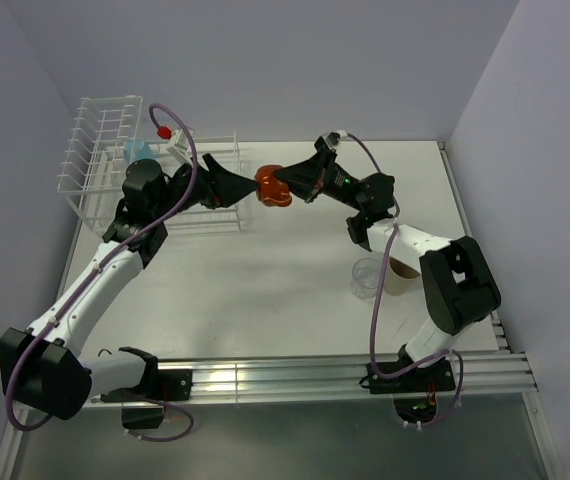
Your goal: Load the cups into the dish rack
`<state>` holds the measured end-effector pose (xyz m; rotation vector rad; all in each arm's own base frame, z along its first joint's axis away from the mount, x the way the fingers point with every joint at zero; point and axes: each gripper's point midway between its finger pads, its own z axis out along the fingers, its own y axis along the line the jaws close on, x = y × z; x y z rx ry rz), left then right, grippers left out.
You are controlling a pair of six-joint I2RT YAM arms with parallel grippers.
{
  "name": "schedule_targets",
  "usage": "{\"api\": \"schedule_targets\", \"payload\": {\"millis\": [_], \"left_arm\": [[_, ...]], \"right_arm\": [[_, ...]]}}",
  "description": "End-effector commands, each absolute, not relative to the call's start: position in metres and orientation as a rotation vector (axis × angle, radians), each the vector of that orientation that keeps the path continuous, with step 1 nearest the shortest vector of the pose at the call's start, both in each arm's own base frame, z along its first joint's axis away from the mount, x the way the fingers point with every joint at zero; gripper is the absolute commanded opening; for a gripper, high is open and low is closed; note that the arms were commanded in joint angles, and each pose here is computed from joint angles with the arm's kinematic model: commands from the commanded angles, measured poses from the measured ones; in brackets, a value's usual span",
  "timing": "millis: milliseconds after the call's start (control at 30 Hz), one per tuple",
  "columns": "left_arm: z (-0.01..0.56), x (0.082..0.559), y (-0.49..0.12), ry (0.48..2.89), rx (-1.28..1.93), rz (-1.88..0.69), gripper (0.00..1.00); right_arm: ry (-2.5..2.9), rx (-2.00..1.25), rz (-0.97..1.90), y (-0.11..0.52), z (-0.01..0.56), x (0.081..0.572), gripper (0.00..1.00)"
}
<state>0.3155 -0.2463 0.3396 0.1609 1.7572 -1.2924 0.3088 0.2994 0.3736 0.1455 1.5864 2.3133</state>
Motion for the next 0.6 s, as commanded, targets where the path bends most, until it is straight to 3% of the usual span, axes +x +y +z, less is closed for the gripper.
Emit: {"api": "schedule_targets", "payload": {"millis": [0, 567], "left_arm": [[0.358, 0.321, -0.246, 1.682, 0.204, -1.253, 0.89], [0.360, 0.308, -0.275, 1.601, 0.368, -1.406, 0.92]], "right_arm": [[1.080, -0.296, 2.328, 0.269, 0.450, 0.251, 0.00], [1.059, -0.298, 2.377, 0.268, 0.458, 0.249, 0.00]]}}
